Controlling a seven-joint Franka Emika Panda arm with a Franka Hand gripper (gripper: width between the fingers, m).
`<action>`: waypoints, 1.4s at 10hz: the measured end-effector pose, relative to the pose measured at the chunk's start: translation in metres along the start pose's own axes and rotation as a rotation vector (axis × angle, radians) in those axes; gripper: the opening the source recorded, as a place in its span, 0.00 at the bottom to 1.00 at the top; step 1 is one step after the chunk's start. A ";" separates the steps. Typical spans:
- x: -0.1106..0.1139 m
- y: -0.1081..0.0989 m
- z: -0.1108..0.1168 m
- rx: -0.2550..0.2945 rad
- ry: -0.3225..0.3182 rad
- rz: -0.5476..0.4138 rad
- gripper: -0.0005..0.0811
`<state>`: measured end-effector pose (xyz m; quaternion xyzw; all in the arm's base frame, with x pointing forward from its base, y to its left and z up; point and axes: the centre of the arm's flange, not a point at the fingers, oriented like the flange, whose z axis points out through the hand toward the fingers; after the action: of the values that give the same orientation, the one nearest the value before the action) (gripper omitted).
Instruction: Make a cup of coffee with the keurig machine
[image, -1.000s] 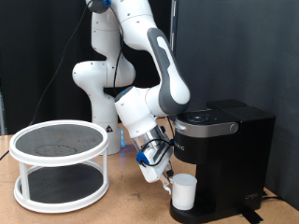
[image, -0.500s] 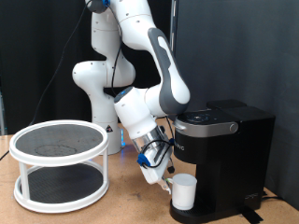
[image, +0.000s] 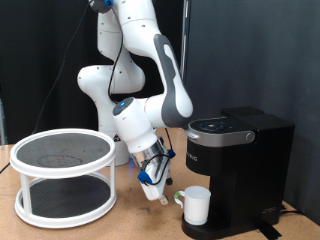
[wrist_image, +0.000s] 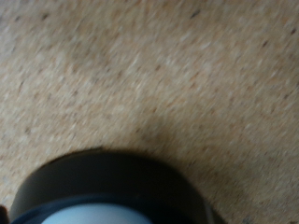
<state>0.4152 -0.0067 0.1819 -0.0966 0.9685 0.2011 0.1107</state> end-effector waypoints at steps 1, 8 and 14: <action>0.005 -0.001 0.001 -0.004 -0.005 0.001 0.91; -0.001 0.015 0.007 -0.060 -0.052 -0.050 0.91; -0.002 0.022 0.009 -0.062 -0.050 -0.059 0.91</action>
<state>0.4140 0.0170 0.1821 -0.1237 0.9554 0.2300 0.1376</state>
